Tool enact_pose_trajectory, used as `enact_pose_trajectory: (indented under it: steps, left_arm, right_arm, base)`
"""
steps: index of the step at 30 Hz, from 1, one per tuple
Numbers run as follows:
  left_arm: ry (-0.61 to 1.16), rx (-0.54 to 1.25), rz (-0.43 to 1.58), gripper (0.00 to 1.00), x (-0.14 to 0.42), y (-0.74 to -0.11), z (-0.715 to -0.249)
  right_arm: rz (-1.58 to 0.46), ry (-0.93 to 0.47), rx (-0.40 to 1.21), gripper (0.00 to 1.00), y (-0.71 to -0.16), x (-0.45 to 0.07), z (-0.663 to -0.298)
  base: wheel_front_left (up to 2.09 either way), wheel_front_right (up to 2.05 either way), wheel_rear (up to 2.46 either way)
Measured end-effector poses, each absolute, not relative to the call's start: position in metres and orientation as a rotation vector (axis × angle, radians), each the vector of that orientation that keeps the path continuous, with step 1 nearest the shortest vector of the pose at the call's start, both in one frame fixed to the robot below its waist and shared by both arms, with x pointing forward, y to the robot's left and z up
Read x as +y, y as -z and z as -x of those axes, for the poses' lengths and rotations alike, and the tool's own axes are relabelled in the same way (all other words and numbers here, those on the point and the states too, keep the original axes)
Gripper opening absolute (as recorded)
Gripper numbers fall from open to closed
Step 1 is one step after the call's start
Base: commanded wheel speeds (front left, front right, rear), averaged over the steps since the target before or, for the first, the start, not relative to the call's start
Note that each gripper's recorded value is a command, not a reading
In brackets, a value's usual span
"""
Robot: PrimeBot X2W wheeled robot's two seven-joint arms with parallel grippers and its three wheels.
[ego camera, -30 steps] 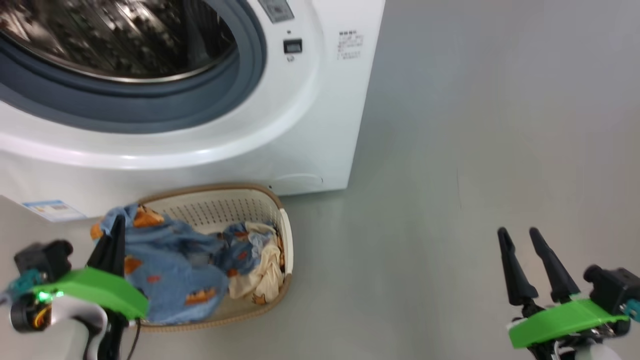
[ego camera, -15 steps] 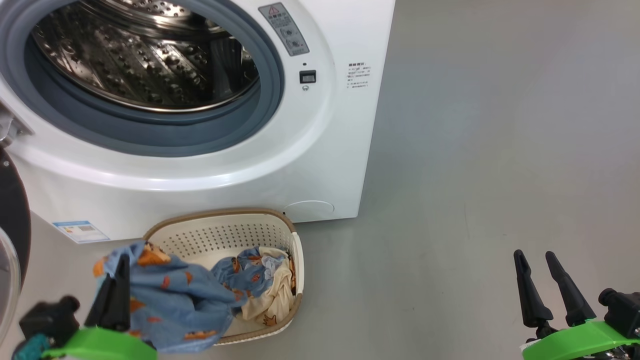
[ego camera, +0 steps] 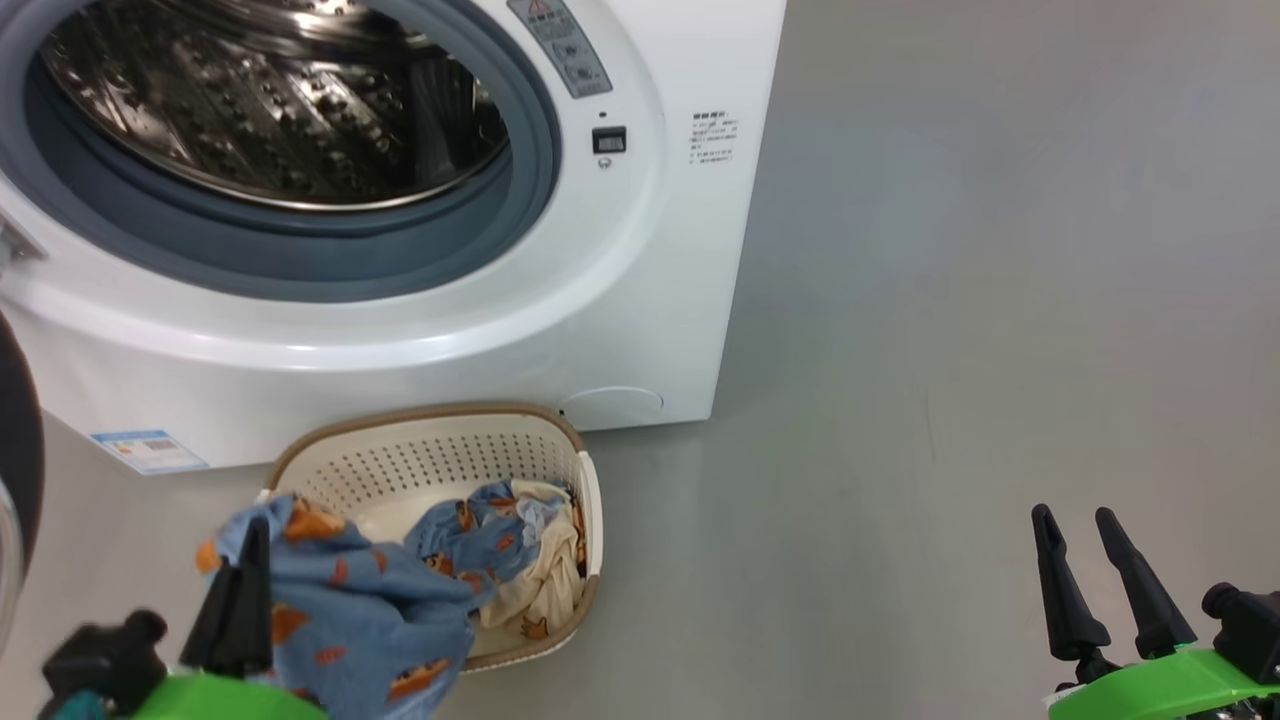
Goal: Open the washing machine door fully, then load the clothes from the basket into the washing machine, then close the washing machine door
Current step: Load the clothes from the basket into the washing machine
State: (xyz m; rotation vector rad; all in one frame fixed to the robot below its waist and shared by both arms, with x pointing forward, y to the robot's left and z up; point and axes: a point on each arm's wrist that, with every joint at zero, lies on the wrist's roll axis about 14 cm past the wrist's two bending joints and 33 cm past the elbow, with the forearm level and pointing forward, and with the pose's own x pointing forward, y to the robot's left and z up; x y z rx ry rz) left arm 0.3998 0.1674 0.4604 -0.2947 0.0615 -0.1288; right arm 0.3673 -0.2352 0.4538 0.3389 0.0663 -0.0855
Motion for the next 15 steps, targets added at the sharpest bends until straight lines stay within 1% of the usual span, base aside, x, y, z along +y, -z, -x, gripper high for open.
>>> enact_pose_trajectory:
  steps: [7,15]
  left_arm:
    - [0.172,-0.060,0.298,0.00,0.160,-0.497,-0.447]
    - [0.250,-0.156,0.224,0.00,0.147,-0.527,-0.515]
  right_arm:
    - [-0.354,0.097,0.094,1.00,-0.442,-0.232,-0.374]
    - [-0.362,0.099,0.097,1.00,-0.436,-0.230,-0.396]
  base:
    - [0.00,0.00,0.00]
    - [0.00,0.00,0.00]
